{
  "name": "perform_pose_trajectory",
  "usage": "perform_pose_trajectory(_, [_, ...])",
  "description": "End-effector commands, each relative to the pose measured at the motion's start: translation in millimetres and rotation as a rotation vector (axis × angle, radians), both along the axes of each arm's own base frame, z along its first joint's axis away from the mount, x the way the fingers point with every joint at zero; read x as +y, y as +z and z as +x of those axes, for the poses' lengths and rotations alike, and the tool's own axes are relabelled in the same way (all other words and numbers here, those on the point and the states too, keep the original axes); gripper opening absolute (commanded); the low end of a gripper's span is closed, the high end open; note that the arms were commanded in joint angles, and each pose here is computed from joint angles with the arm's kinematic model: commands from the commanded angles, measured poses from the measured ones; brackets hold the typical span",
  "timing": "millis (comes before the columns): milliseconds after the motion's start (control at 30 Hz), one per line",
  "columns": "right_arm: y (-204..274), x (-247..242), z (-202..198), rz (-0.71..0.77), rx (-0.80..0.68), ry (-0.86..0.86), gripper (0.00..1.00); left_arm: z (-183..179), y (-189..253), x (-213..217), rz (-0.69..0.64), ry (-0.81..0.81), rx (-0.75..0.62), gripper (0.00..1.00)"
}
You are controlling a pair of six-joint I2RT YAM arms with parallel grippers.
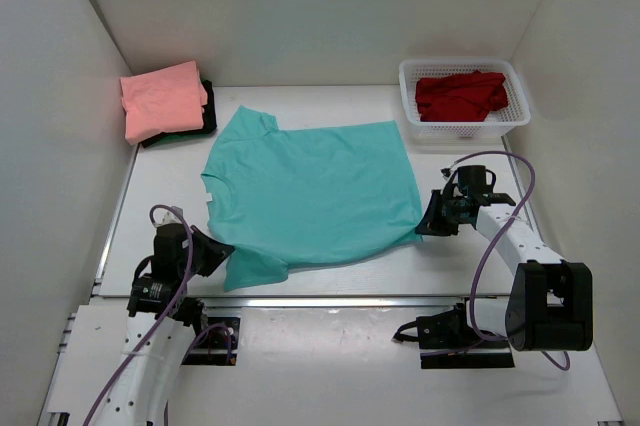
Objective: Fold and stack the t-shirts
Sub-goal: Flatten out the tshirt, then fold the flattened tshirt in 1/3 of the way
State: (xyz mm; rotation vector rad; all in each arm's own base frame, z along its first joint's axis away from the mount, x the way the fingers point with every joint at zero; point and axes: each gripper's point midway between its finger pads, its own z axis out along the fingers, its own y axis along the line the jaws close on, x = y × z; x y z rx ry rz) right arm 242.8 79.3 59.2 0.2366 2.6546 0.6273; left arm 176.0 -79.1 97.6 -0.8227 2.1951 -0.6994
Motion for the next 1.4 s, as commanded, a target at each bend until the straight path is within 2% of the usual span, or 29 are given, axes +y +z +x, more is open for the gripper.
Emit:
perform_pose_trajectory(0, [5.7, -3.9, -5.6, -0.072, -0.002, 0.064, 0.00, 1.1, 7.2, 10.7, 0.043, 0.052, 0.023, 0.00])
perform_pose_trajectory(100, [13.3, -3.3, 11.5, -0.093, -0.038, 0.090, 0.00, 7.8, 3.3, 17.1, 0.055, 0.084, 0.040, 0.00])
perform_pose_trajectory(300, [11.1, -4.4, 42.8, -0.092, -0.015, 0.100, 0.00, 27.2, 0.7, 32.1, 0.097, 0.155, 0.031, 0.00])
perform_pose_trajectory(800, [14.2, -9.2, 114.9, -0.025, -0.017, 0.073, 0.00, 89.8, 3.9, 43.4, 0.164, 0.130, 0.023, 0.00])
perform_pose_trajectory(1033, [9.8, -8.2, 132.3, -0.001, -0.013, 0.093, 0.00, 114.1, 0.9, 48.3, 0.162, 0.115, 0.020, 0.00])
perform_pose_trajectory(1067, [12.6, -7.0, 137.7, 0.010, -0.023, 0.094, 0.01, 117.1, -5.1, 51.1, 0.174, 0.113, 0.033, 0.01])
perform_pose_trajectory(1133, [14.9, -4.2, 145.1, 0.048, -0.043, 0.102, 0.19, 126.8, -3.3, 53.7, 0.181, 0.111, 0.025, 0.05])
perform_pose_trajectory(1167, [19.2, -4.2, 150.9, 0.056, -0.055, 0.097, 0.24, 128.9, -10.5, 53.9, 0.188, 0.098, 0.045, 0.16])
perform_pose_trajectory(1200, [20.9, -3.3, 154.5, 0.070, -0.064, 0.095, 0.37, 135.0, -12.9, 56.6, 0.194, 0.098, 0.049, 0.57])
perform_pose_trajectory(1233, [21.7, -2.3, 159.1, 0.080, -0.071, 0.084, 0.42, 140.1, -11.0, 55.8, 0.191, 0.088, 0.039, 0.96])
perform_pose_trajectory(1367, [33.8, -5.0, 171.3, 0.055, -0.108, 0.070, 0.46, 159.1, -5.4, 59.9, 0.191, 0.086, 0.020, 0.99])
